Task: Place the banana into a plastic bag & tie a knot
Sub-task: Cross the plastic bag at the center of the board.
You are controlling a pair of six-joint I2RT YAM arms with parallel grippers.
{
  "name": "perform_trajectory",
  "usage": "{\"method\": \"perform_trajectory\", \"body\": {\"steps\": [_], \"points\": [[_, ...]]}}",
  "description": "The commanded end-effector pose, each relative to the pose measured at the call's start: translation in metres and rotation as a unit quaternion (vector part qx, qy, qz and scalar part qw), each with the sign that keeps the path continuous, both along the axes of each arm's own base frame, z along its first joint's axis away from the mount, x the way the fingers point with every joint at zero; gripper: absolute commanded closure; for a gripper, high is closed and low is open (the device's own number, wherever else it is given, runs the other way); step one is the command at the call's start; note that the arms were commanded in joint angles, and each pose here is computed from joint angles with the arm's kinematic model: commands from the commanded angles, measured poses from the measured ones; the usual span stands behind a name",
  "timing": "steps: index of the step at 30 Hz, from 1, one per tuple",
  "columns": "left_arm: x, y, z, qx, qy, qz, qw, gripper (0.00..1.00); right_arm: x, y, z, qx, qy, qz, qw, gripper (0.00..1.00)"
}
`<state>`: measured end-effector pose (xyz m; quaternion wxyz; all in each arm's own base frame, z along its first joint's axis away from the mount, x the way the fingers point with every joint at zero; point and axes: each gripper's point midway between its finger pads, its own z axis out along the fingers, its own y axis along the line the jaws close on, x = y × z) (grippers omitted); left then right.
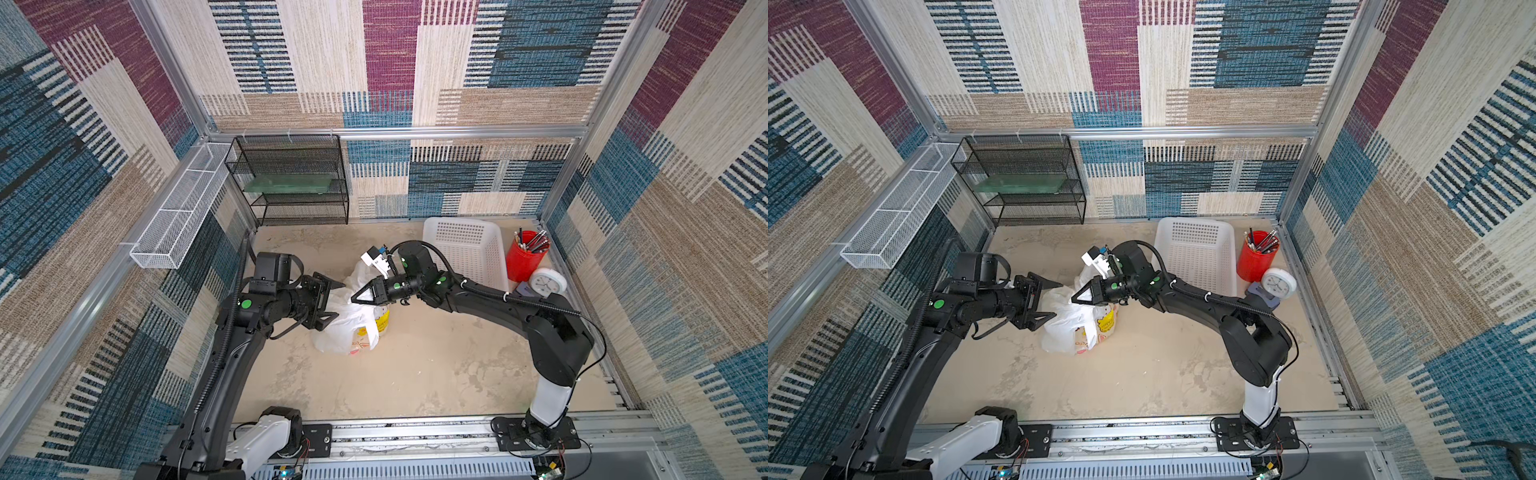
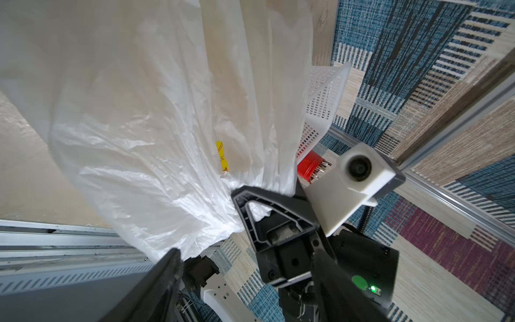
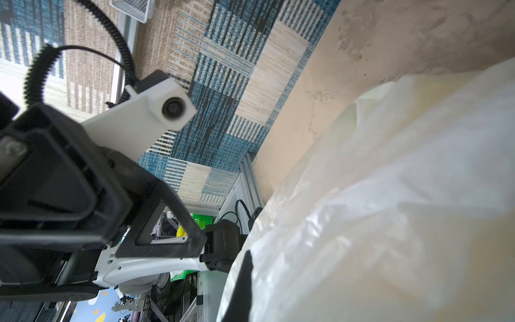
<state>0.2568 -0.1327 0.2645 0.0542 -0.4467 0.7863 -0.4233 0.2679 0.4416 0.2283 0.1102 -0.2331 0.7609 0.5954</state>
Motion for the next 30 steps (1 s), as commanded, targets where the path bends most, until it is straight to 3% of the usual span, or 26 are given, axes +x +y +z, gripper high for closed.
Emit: {"method": "perform_trajectory", "body": {"steps": [1,5,12,24,28,30], "points": [[0.025,-0.006,0.007,-0.025,-0.025,0.011,0.999,0.23,-0.009,-0.002,0.008,0.026,-0.021,0.037,0.999,1.0],[0.043,-0.006,-0.009,-0.005,-0.02,0.006,1.0,0.25,-0.013,-0.007,0.005,0.024,-0.015,0.043,0.999,1.0],[0.033,-0.013,-0.038,0.01,0.041,-0.015,0.999,0.26,-0.007,-0.014,0.003,0.017,-0.014,0.033,0.999,1.0],[0.042,-0.024,-0.061,0.04,0.06,-0.017,0.997,0.46,-0.009,-0.015,0.007,0.02,-0.014,0.039,0.999,1.0],[0.047,-0.031,-0.059,0.047,0.052,-0.027,0.997,0.78,-0.009,-0.018,0.008,0.019,-0.016,0.041,0.999,1.0],[0.046,-0.035,-0.059,0.05,0.052,-0.032,0.997,0.83,-0.008,-0.02,0.009,0.019,-0.016,0.041,0.999,1.0]]}}
